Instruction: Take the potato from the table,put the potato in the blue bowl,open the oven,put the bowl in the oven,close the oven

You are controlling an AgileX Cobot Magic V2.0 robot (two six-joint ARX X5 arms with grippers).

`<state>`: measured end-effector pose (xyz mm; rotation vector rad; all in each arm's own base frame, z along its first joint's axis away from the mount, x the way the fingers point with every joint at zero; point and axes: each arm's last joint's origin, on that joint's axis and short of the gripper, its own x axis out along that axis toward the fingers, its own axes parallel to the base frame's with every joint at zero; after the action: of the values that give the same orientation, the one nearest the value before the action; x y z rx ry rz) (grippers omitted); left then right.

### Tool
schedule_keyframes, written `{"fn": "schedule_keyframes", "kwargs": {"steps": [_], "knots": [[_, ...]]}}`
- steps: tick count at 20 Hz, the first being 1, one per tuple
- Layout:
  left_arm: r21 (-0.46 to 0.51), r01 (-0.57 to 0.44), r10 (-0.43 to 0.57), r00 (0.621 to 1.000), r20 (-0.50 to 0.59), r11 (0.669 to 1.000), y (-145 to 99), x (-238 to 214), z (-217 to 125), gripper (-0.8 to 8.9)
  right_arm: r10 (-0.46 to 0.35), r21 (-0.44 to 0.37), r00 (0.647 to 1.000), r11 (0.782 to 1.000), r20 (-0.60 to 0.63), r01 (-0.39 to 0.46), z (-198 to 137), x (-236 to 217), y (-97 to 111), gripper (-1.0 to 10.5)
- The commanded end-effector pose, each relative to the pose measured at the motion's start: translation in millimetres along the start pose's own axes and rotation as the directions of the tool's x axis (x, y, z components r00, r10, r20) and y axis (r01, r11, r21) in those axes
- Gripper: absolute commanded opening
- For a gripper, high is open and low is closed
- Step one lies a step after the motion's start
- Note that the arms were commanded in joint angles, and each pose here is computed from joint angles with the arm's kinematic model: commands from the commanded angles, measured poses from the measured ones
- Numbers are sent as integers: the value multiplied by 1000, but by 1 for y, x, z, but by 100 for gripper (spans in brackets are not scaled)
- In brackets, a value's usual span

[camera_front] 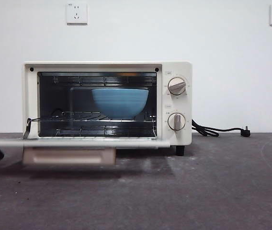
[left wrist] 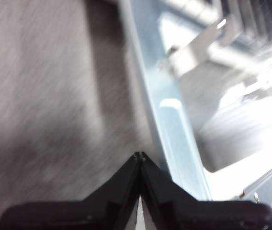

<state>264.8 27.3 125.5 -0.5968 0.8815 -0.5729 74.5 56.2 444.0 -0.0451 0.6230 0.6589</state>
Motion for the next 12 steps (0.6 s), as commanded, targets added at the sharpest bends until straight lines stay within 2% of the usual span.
{"fn": "schedule_keyframes", "kwargs": {"steps": [1, 5, 8, 12], "knots": [[-32, 127, -126, 992, 25, 991, -5, -1, 6, -8, -1, 5, 1000, 1000, 9, 1, 1, -1, 0, 131], [-19, 188, -186, 980, 71, 982, -9, -5, 22, -8, -1, 5, 1000, 1000, 9, 1, 1, -1, 0, 131], [31, 208, -210, 971, 113, 978, -15, -8, 41, -8, -1, 6, 1000, 1000, 9, 1, 1, -1, 0, 131], [109, 180, -197, 966, 168, 978, -26, -14, 69, -8, -1, 23, 1000, 1000, 8, 1, 1, -1, 0, 131]]}}
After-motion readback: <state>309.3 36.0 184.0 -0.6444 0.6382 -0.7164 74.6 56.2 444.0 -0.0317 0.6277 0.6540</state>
